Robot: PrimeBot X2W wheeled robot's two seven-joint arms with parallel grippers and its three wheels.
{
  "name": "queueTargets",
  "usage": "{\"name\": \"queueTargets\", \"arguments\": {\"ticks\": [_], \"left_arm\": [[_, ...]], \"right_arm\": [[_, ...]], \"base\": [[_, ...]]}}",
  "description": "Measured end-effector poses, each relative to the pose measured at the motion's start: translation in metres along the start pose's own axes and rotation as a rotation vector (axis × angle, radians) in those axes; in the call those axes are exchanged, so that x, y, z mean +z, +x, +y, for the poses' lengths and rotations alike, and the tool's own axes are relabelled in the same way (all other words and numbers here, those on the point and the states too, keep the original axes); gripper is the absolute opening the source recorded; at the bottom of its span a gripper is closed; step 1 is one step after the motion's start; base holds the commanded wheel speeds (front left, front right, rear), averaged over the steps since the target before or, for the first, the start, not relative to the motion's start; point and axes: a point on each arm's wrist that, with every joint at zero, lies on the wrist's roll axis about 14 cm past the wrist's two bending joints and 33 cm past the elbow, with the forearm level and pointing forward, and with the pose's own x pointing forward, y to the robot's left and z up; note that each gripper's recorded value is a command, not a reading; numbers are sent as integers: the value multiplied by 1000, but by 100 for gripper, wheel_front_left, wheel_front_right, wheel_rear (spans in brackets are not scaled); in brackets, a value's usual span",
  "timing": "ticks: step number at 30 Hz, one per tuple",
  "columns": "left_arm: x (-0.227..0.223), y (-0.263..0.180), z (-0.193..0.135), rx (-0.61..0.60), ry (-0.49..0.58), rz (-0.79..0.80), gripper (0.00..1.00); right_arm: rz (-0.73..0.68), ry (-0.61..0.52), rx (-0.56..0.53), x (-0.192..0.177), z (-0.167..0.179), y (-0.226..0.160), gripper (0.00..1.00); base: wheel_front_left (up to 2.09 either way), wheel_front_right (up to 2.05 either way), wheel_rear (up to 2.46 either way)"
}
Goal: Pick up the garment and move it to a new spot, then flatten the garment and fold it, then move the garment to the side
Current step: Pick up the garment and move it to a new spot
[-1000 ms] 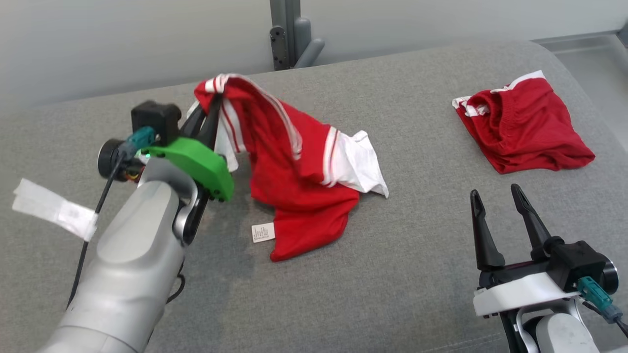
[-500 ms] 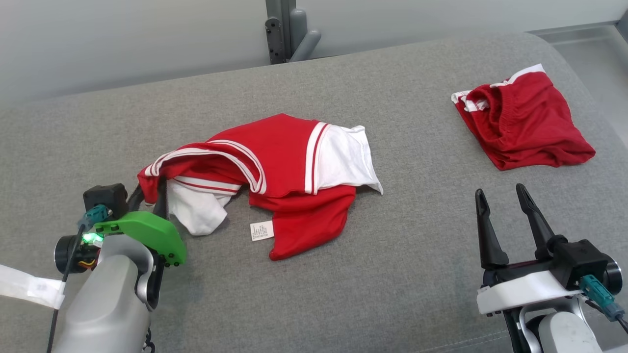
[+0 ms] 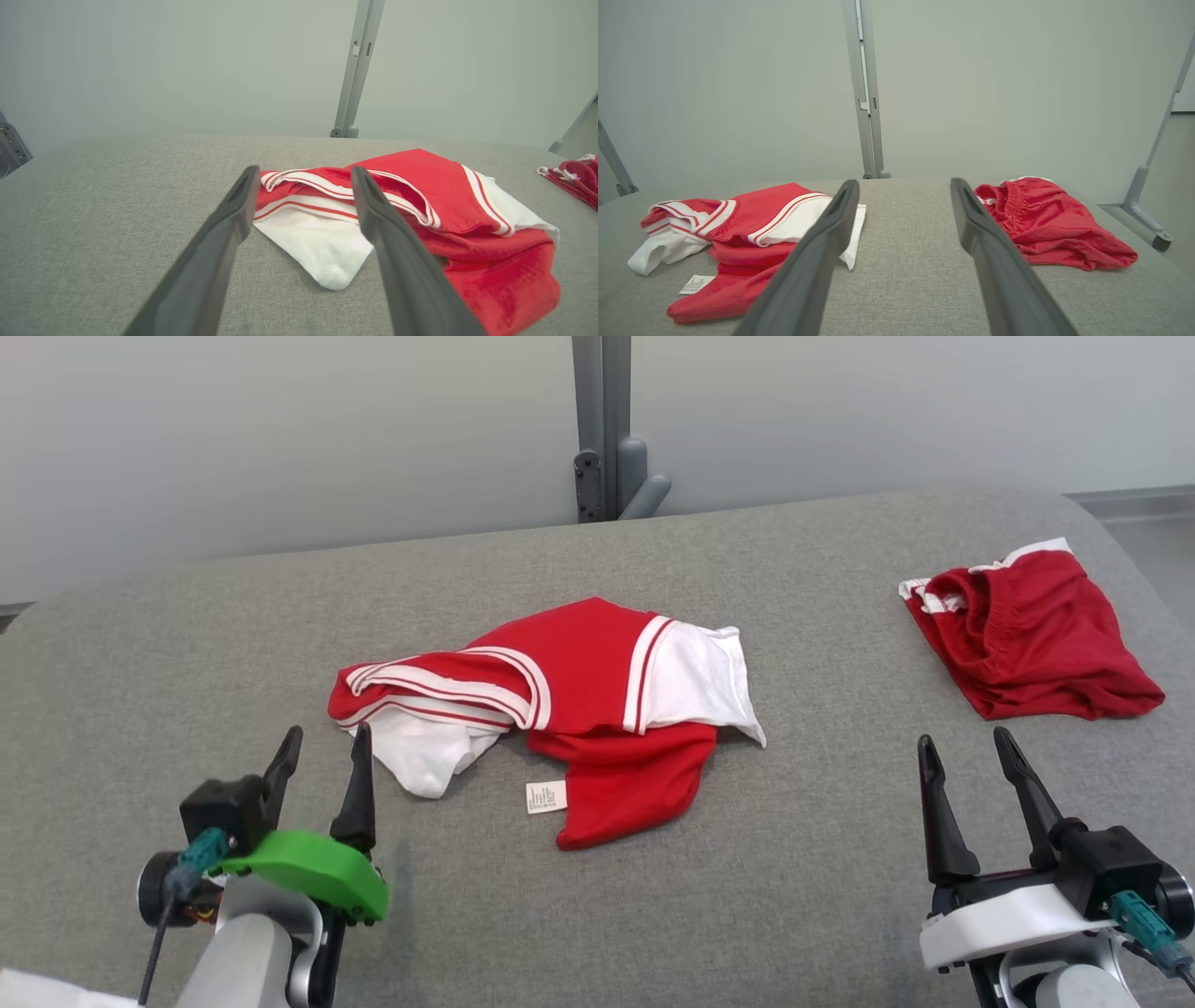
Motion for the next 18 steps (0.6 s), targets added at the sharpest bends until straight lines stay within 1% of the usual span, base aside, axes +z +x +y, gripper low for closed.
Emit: {"name": "queueTargets", "arguments": {"ticks": [5, 9, 13, 18], "left_arm": [[8, -28, 6, 46, -20, -59, 100], [7, -54, 16, 128, -47, -90, 100], [2, -72, 17, 164, -53, -93, 100], [1, -87, 15, 182, -47, -105, 100]], "right_arm": [[-6, 5, 19, 2, 6, -2, 100], [3, 9, 40, -1, 13, -4, 100], [7, 14, 59, -2, 20, -6, 100], [16, 27, 69, -5, 24, -8, 100]], "base": [[0, 0, 0], [0, 0, 0], [0, 0, 0], [0, 0, 0]]}}
